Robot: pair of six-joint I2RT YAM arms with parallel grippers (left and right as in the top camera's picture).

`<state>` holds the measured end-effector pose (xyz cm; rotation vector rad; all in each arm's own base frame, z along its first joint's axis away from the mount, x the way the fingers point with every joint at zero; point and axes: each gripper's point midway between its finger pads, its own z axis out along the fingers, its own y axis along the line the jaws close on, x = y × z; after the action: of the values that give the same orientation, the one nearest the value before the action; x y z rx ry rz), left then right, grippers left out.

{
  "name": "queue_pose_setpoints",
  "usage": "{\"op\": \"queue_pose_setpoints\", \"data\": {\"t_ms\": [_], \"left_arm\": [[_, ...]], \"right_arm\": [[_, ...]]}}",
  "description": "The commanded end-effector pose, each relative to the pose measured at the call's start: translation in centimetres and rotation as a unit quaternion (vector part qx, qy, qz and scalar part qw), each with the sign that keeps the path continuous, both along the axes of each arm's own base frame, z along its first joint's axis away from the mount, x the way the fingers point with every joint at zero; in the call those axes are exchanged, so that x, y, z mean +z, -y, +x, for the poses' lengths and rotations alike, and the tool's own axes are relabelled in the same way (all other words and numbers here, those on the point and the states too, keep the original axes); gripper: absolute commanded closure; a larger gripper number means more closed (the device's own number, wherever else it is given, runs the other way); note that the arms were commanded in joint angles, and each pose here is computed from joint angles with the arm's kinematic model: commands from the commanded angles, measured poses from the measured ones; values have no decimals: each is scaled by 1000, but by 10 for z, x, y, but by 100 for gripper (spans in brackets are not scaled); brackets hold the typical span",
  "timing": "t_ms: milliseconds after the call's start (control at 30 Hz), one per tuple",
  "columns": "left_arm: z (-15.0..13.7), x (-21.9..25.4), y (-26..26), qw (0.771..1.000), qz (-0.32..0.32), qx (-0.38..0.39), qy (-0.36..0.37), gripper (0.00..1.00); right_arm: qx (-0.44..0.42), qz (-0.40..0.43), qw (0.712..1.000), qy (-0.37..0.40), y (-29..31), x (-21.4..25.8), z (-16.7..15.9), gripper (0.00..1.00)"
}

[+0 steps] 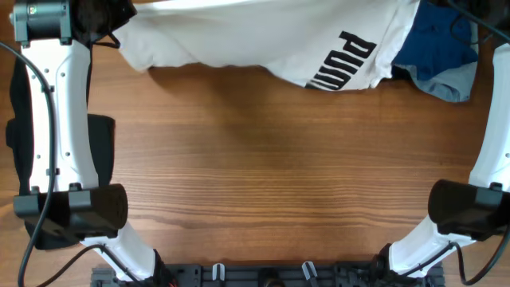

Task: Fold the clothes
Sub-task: 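Lift the T-shirt high with both grippers and shake it out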

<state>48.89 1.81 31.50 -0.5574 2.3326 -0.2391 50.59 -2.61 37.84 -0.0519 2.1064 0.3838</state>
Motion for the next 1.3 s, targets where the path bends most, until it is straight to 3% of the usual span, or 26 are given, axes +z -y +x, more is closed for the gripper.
{"op": "queue_pose_setpoints", "data": {"t_ms": [0, 100, 200, 333, 433, 500, 600, 733, 767, 867, 967, 1033, 1100, 1167, 1233, 1267], "left_arm": [[-11, 51, -12, 997, 24, 12, 67, 96], [-50, 122, -9, 988, 28, 13, 150, 96], [-123, 200, -4, 968, 34, 15, 249, 96], [-226, 269, 10, 932, 31, -1, 361, 96], [-264, 287, 13, 917, 34, -2, 398, 96], [-273, 291, 13, 913, 34, -1, 406, 96], [-252, 282, 10, 922, 36, 4, 386, 96], [-172, 240, -8, 949, 47, 35, 309, 96], [-120, 213, -15, 960, 49, 42, 273, 96], [-40, 174, -21, 966, 45, 44, 252, 96], [24, 174, -25, 948, 38, 50, 311, 96], [30, 223, -14, 913, 26, 27, 406, 96], [17, 267, -11, 878, 19, 28, 478, 96], [-1, 295, -10, 857, 19, 28, 515, 96], [-9, 285, -9, 873, 18, 27, 487, 96], [-6, 261, -9, 896, 17, 27, 442, 96]], "right_arm": [[2, -19, 998, 57, -2, 48, -21, 96], [-6, -36, 993, 113, -12, 109, -81, 96], [-57, -70, 980, 177, -9, 167, -160, 96], [-93, -97, 959, 250, -19, 212, -260, 96], [-112, -106, 949, 276, -22, 223, -298, 96], [-118, -113, 945, 285, -22, 226, -309, 96], [-114, -120, 947, 274, -18, 222, -294, 96], [-77, -116, 958, 250, -14, 209, -224, 96], [-34, -95, 968, 231, -15, 191, -165, 96], [-13, -59, 972, 228, -7, 170, -86, 96], [-10, 16, 957, 289, -1, 182, -25, 96], [-2, 45, 932, 360, -5, 221, -30, 96], [9, 55, 910, 410, -10, 253, -46, 96], [18, 48, 903, 427, -15, 267, -57, 96], [39, 44, 919, 389, -22, 248, -54, 96], [48, 39, 937, 344, -27, 222, -43, 96]]}}
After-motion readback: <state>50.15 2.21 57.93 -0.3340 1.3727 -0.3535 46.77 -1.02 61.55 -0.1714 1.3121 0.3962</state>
